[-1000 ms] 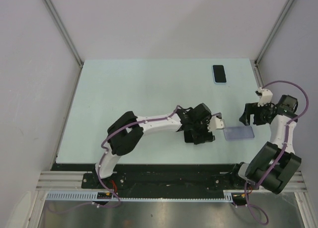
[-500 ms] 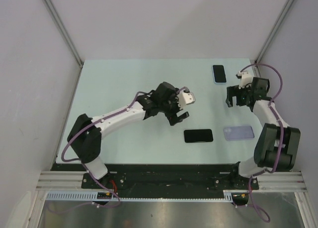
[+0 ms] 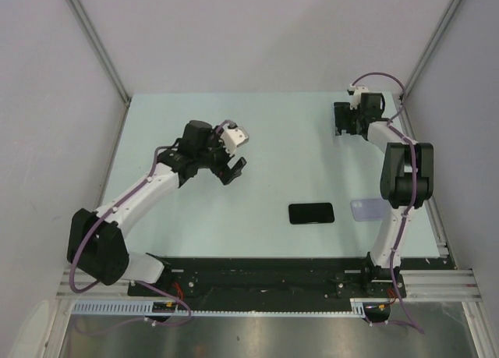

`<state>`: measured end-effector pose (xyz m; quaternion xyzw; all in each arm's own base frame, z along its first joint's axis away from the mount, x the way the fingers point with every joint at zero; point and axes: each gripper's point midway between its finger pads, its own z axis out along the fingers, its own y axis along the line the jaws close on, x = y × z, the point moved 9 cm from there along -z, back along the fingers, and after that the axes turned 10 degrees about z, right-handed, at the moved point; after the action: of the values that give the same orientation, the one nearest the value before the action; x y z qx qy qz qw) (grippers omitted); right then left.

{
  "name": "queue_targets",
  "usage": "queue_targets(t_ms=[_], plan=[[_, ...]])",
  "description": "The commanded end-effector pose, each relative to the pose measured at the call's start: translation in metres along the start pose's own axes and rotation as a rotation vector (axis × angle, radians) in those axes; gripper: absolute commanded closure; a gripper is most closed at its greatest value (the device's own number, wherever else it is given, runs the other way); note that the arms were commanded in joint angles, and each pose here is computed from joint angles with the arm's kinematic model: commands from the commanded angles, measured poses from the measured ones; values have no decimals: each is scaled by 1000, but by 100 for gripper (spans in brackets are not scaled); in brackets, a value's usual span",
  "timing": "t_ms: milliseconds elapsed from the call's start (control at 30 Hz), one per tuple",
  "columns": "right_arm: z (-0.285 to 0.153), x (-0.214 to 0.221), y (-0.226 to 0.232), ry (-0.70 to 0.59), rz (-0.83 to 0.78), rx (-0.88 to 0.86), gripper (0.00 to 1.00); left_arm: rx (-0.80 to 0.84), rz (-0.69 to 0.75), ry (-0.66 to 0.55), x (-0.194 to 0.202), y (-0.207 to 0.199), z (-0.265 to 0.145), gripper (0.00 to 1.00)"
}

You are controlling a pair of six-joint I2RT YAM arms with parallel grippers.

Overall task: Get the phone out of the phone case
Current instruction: Pick up the phone at the center of the board.

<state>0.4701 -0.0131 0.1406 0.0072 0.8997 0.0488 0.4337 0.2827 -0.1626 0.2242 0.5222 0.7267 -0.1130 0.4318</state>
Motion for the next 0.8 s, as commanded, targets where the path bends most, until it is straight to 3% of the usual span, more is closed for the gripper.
queue_targets(t_ms=[0, 767], plan=[[33, -19, 1, -23, 71, 84, 0, -4, 14, -65, 1, 6, -19, 0], [86, -14, -1, 64, 99, 130, 0, -2, -58, -106, 11, 8, -21, 0]])
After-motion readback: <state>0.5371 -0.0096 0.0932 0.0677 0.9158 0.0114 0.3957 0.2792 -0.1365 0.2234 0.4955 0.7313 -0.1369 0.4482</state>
